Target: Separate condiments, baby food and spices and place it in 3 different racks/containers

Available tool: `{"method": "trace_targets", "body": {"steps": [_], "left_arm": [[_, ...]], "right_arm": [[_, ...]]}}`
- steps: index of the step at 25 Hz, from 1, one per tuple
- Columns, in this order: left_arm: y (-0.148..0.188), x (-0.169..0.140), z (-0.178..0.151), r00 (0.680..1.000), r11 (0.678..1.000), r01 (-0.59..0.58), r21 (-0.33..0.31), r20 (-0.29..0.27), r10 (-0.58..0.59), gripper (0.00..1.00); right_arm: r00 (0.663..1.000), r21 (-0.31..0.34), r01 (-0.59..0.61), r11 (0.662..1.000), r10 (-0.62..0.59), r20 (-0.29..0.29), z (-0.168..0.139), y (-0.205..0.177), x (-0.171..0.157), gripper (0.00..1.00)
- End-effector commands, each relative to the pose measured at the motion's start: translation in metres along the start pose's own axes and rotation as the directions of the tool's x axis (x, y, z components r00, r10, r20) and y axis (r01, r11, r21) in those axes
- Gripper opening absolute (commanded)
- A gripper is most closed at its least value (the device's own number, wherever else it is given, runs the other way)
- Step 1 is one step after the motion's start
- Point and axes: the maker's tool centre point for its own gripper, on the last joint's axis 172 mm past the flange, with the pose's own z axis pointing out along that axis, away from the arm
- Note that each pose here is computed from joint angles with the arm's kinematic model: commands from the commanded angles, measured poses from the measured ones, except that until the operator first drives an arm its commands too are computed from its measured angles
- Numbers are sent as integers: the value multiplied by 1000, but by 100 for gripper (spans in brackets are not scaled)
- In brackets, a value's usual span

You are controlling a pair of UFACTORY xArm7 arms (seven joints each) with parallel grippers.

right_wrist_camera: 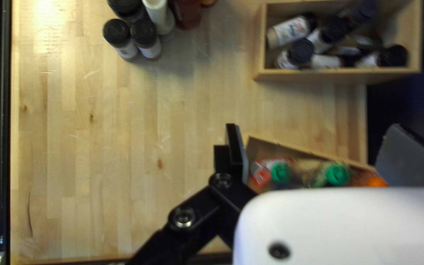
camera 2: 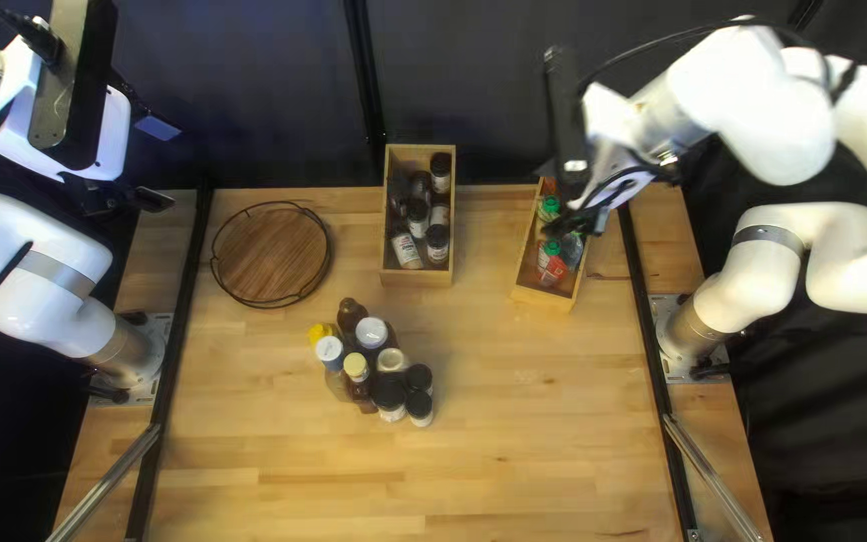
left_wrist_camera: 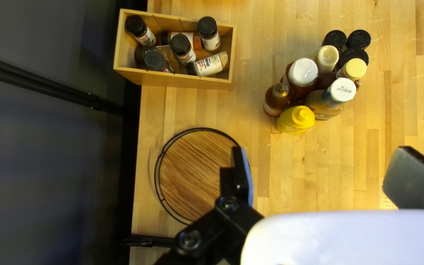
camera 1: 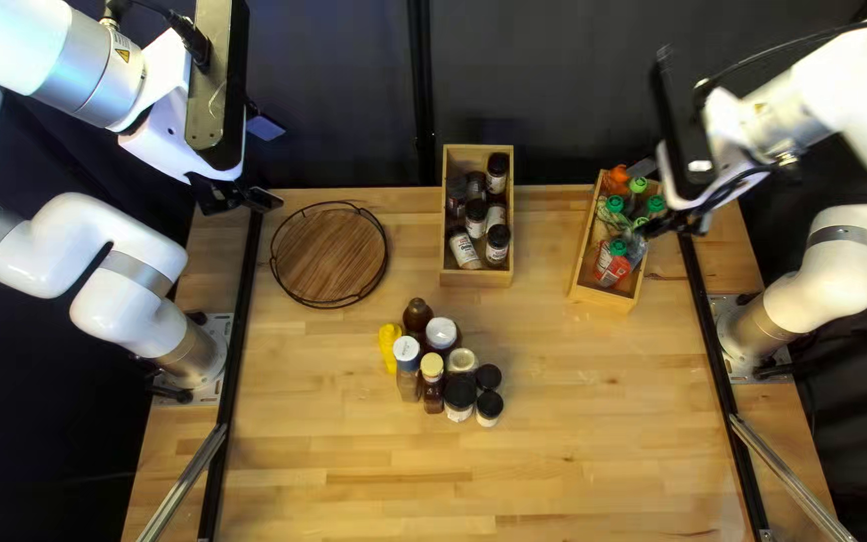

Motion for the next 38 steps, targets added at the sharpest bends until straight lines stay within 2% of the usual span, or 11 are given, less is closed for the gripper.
{"method": "trace_targets", "body": {"steps": [1,26,31,34,38], "left_arm": [[0,0,0,1000,1000,0,0,0,0,100],[0,0,0,1000,1000,0,0,0,0,100],[29,17,19,1000,998,10,-67,5,-10,100],[57,32,35,999,991,-31,-131,38,36,100],[99,41,62,984,966,-111,-233,112,141,100]], "right_arm": [[1000,-1,-10,1000,10,1,-6,0,-1,100],[1000,-1,-10,1000,10,1,-6,0,-1,100],[1000,-1,-10,1000,10,1,-6,0,-1,100],[1000,-1,-10,1000,10,1,-6,0,-1,100],[1000,-1,-10,1000,10,1,-6,0,-1,100]]}}
